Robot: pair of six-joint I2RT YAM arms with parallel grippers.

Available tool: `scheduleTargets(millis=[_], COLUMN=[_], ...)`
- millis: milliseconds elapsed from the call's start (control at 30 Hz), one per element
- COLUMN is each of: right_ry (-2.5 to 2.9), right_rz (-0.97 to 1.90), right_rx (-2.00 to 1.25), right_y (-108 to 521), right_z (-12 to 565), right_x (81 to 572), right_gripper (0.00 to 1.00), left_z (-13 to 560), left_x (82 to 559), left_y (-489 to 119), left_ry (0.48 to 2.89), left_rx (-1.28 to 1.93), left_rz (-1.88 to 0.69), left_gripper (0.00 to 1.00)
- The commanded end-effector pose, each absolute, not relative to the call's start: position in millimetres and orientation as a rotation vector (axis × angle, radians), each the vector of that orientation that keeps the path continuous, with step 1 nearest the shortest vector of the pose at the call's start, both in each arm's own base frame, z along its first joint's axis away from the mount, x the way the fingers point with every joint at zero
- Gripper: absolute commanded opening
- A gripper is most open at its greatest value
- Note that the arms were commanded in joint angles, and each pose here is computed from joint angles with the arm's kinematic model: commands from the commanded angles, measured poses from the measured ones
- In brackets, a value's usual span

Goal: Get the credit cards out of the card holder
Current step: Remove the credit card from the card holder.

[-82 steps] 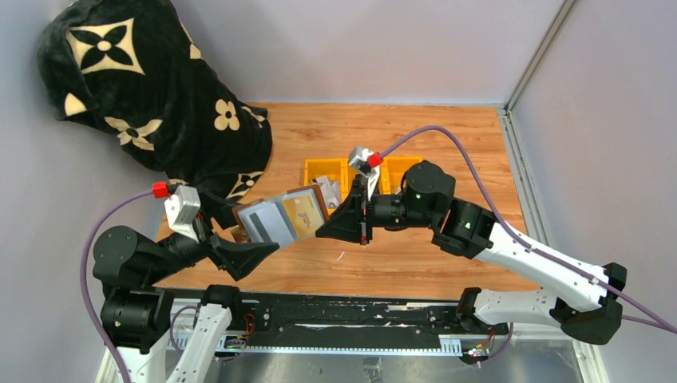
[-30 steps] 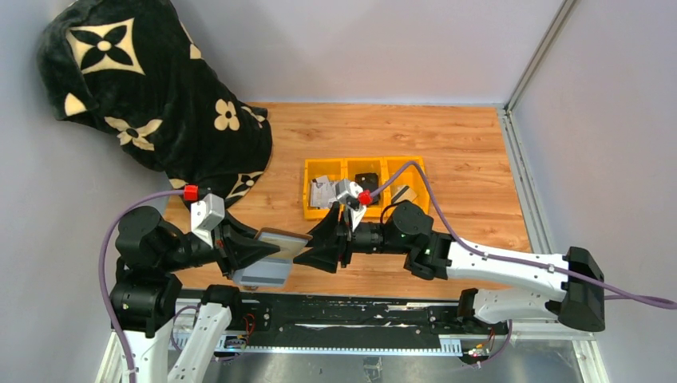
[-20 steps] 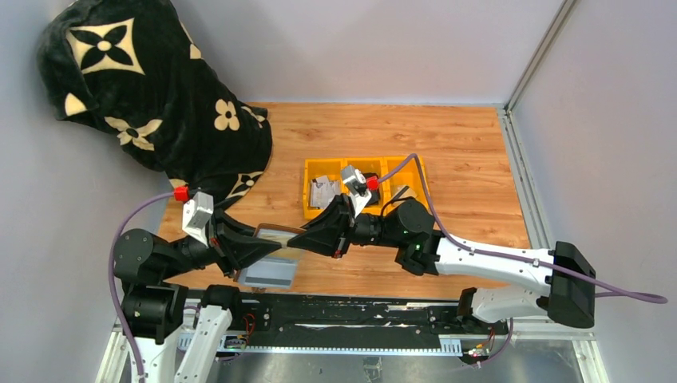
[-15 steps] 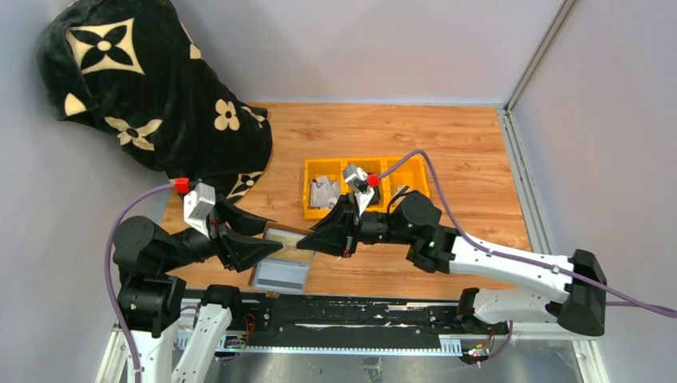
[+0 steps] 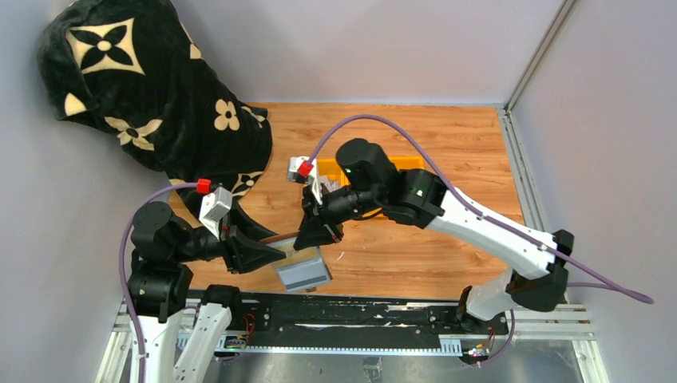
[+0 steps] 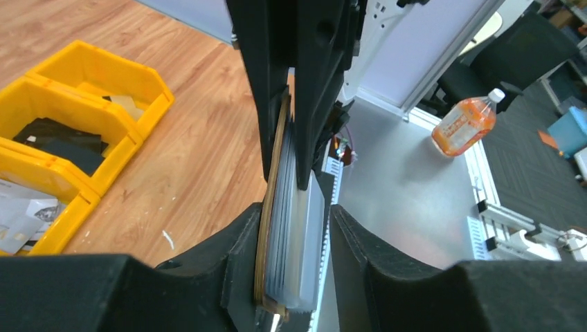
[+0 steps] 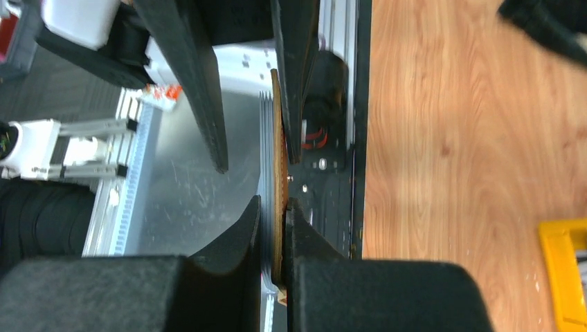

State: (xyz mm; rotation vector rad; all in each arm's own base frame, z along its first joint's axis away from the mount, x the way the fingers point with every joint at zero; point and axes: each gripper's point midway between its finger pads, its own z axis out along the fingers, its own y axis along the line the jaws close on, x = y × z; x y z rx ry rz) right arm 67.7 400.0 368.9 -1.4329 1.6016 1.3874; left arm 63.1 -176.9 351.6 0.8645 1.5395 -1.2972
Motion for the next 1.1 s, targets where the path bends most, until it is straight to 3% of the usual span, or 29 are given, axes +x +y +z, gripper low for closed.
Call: scheduleTargets(millis=[0, 100, 333, 500, 567, 800, 933, 1067], right_ry=[1.679, 1.674, 1.675, 1.725, 1.746, 1.666, 1.487, 1.486], right_rz=[1.307, 1.304, 1.267, 1.226, 1.233, 1.540, 1.742, 1.851], right_rx=[-1.581, -1.587, -1.663, -1.665, -1.633, -1.327, -1.110, -0.955], right_y=[384, 389, 395, 401, 405, 400, 387, 378], right_z=[353, 356, 349, 338, 338, 361, 378, 373], right_x=[63, 66, 70, 83, 91, 107, 102, 100], right_gripper=[0.00, 0.00, 0.00, 0.00, 0.10, 0.44, 0.52, 0.51], left_z=[338, 323, 305, 290, 287, 296, 304, 316], left_x=[64, 67, 71, 79, 82, 98, 111, 121], left_y=[-178, -179, -184, -190, -192, -189, -191, -195], left_ry=[1.565, 1.593, 1.635, 1.694, 1.697, 1.696, 1.700, 1.658], left_rx=[0.888, 0.883, 0.910, 0.949, 0.969, 0.942, 0.864, 0.765], left_rz=[-1.357, -1.387, -1.414, -1.380, -1.352, -1.240, -1.228, -1.254], left_gripper=[0.38, 0.30, 0.28, 0.09, 0.00, 0.00, 0.00, 0.00])
